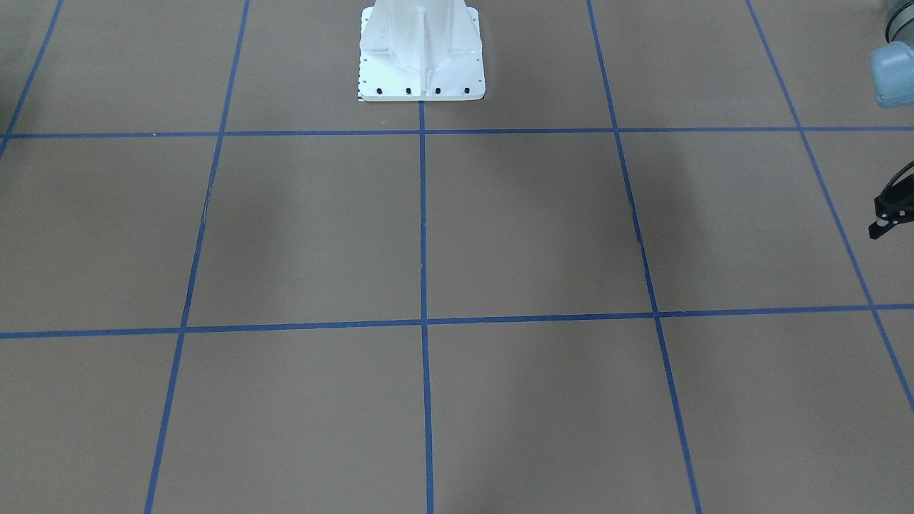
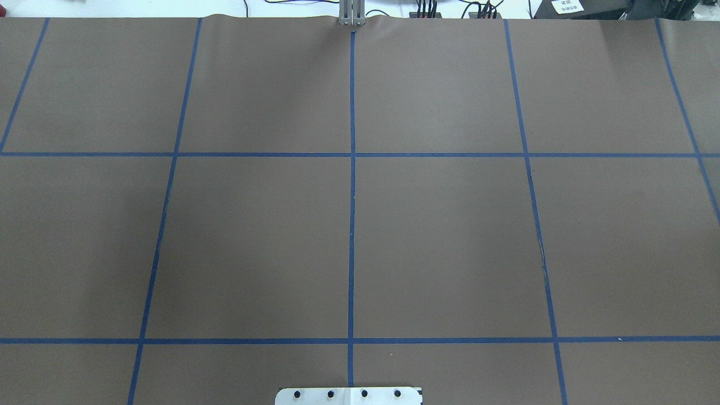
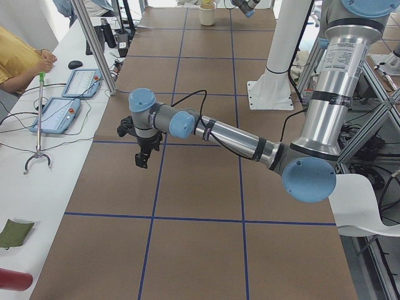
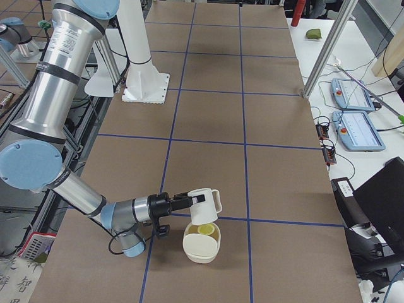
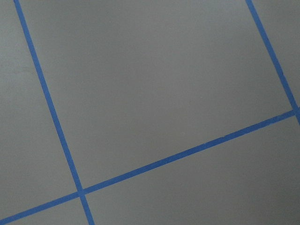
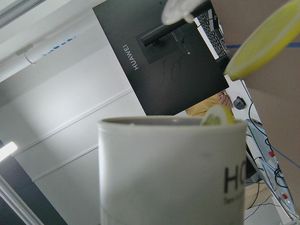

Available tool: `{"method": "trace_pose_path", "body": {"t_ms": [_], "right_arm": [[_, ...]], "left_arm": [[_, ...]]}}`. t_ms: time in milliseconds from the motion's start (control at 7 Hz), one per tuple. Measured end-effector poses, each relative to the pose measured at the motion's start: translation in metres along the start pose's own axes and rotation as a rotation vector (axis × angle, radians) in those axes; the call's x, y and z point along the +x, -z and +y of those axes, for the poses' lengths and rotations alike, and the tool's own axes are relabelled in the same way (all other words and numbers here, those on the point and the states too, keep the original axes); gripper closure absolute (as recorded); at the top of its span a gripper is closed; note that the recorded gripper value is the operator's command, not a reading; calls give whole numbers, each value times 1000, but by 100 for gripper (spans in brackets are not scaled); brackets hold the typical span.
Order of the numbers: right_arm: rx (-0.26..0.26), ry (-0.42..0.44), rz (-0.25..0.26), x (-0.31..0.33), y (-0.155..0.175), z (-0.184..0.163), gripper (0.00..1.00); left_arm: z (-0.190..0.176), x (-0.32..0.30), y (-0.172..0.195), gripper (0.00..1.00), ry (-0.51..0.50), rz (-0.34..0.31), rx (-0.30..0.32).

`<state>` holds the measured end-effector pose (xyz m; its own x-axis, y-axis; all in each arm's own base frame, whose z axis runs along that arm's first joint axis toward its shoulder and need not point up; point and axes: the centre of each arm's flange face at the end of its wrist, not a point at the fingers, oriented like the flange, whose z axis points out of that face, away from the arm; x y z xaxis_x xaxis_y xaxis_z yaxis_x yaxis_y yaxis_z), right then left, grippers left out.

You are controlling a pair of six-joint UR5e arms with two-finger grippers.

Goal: Left arm hands cup to right arm to dump lemon

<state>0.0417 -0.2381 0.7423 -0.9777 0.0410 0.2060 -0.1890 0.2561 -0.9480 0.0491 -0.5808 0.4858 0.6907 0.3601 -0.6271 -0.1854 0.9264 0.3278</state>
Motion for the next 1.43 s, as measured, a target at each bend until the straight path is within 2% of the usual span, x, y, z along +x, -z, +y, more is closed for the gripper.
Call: {"method": "trace_pose_path", "body": {"t_ms": [429, 857, 1000, 1143, 1429], "right_arm": [[-7, -74, -8, 0, 0, 0, 100], [-4, -57, 6, 0, 3, -3, 100], [-5, -24, 32, 0, 6, -5, 100], [-24, 49, 74, 2, 10, -3, 100], [-81, 280, 146, 9, 12, 1, 100]], "left_arm": [[0, 0, 0, 0, 0, 0, 0], [0, -1, -1, 0, 2, 0, -2], [0, -1, -1, 0, 2, 0, -2], [-1, -1, -2, 0, 1, 0, -3], [-3, -1, -2, 0, 1, 0, -3]]}}
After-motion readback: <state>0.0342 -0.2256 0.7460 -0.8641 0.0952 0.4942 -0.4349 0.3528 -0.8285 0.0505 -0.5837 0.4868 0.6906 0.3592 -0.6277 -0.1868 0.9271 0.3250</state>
